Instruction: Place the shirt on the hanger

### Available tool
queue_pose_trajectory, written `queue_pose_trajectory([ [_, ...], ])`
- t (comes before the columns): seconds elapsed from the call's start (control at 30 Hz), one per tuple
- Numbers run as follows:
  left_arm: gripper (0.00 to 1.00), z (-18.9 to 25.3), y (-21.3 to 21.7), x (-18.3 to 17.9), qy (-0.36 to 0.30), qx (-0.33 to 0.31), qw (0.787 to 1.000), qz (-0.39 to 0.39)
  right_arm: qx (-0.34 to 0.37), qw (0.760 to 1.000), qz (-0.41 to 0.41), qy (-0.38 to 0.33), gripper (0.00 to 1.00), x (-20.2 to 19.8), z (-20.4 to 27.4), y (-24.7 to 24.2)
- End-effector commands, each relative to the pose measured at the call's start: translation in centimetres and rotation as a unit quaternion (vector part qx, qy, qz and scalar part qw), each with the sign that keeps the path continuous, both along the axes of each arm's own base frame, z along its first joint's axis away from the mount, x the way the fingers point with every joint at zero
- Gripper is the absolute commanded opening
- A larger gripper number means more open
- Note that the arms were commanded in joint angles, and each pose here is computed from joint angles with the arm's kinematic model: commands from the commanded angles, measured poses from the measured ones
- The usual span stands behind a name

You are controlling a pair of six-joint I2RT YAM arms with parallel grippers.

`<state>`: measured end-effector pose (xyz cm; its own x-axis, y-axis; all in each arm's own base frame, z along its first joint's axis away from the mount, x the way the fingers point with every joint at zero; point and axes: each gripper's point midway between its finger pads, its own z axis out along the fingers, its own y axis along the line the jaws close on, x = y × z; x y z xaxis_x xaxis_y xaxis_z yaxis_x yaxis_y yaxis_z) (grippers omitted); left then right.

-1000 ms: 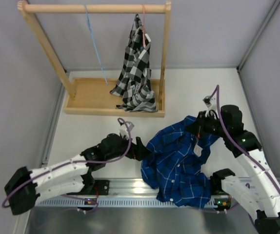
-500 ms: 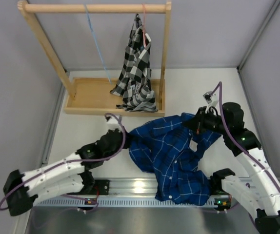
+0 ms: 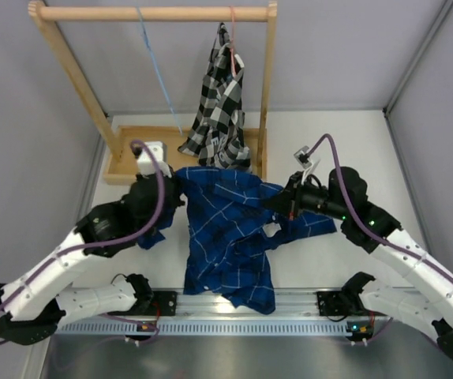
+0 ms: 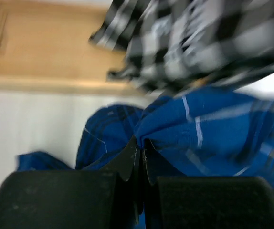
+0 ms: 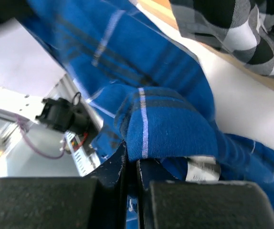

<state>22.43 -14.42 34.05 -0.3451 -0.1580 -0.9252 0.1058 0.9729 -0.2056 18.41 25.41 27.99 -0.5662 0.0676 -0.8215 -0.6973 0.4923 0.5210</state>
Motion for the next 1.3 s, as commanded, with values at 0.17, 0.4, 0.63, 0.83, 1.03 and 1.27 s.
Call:
queue_pose_trajectory([
  [0.17,0.0,-12.2,6.3,-0.4,0.073,0.078,0.98,0.168,0.014,1.0,0.002,0.022,0.44,0.2,-5.2,6.9],
  [0.4,0.0,-13.1,8.4,-0.6,0.07,0.063,0.974,0.205,-0.052,0.997,-0.048,0.017,0.8,0.1,-8.7,2.2],
  [0.63,0.0,-13.7,8.5,-0.8,0.073,0.049,0.973,0.211,-0.106,0.976,-0.182,0.047,0.78,3.7,-12.3,-7.0],
  [0.83,0.0,-13.5,7.9,-0.7,0.076,0.04,0.975,0.203,-0.128,0.978,-0.137,0.094,0.64,6.1,-15.6,-5.9],
  [1.03,0.0,-13.7,7.8,-0.8,0.079,0.038,0.976,0.2,-0.111,0.981,-0.109,0.118,0.5,8.2,-17.8,-3.2],
  [1.27,0.0,-11.3,9.1,-0.7,0.045,0.025,0.974,0.219,-0.123,0.982,-0.116,0.082,0.0,9.0,-15.7,-2.3],
])
